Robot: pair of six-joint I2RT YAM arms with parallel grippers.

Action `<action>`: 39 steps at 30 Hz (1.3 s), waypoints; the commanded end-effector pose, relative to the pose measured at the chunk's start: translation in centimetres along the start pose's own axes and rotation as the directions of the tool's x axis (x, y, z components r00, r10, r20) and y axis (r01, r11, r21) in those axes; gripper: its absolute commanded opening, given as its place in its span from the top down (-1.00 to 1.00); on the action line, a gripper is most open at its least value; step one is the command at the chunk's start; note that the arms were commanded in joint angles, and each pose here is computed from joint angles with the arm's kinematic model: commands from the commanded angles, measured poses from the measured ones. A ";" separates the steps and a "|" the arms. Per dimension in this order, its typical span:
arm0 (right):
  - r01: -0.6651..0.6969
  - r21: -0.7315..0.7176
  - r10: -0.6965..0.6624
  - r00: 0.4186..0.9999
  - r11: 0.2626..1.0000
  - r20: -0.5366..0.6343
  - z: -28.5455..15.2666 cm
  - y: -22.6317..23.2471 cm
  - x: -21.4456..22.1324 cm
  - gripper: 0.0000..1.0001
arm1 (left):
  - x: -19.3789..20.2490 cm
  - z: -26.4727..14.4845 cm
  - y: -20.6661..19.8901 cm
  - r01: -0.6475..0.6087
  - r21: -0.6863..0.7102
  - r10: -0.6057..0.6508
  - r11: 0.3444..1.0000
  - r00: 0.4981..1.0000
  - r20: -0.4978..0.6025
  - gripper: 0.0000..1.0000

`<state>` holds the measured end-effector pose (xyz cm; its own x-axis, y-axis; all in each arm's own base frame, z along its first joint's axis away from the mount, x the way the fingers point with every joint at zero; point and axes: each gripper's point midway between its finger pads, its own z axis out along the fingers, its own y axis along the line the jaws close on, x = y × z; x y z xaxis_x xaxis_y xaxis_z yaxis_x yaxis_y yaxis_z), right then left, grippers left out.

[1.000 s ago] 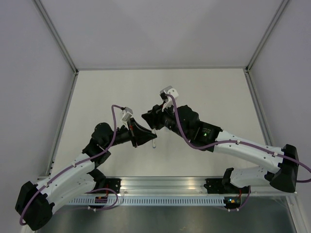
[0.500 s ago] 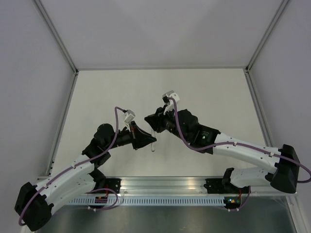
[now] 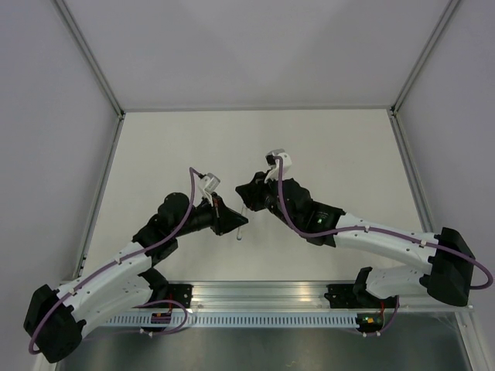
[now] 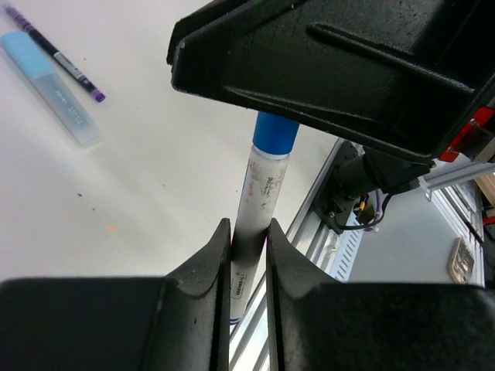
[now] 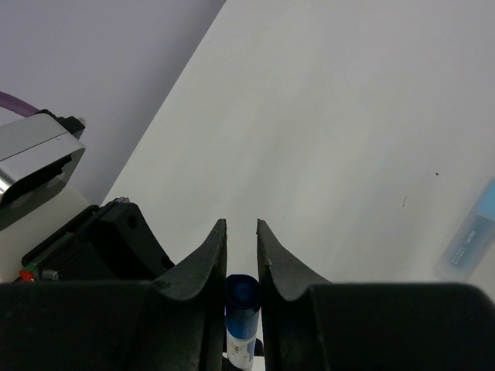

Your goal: Insert the pens into the pen caps

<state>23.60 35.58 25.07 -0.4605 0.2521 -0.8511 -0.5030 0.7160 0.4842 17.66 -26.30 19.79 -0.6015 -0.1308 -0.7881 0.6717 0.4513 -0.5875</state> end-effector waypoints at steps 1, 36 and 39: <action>-0.035 0.014 0.038 0.978 0.999 -0.207 -1.1 -0.2 6.9 1.00 | -8.3 -0.2 2.7 0.007 -0.212 0.056 0.977 0.955 0.293 0.95; -0.086 -0.131 0.074 0.992 0.988 -0.100 -4.0 3.3 8.8 1.00 | -8.1 -0.2 -0.6 -0.078 -0.054 0.090 0.996 0.956 0.278 0.95; -0.095 -0.148 0.088 0.995 0.984 -0.057 -4.5 3.8 7.1 1.00 | -7.0 0.4 -1.1 -0.098 0.000 0.096 0.995 0.971 0.218 0.95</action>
<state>20.71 34.25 21.44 -0.4424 0.4010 -0.8022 -0.3855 0.7226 0.5738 17.26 -26.13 18.18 -0.6304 -0.0910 -0.7709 0.6519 0.4771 -0.5894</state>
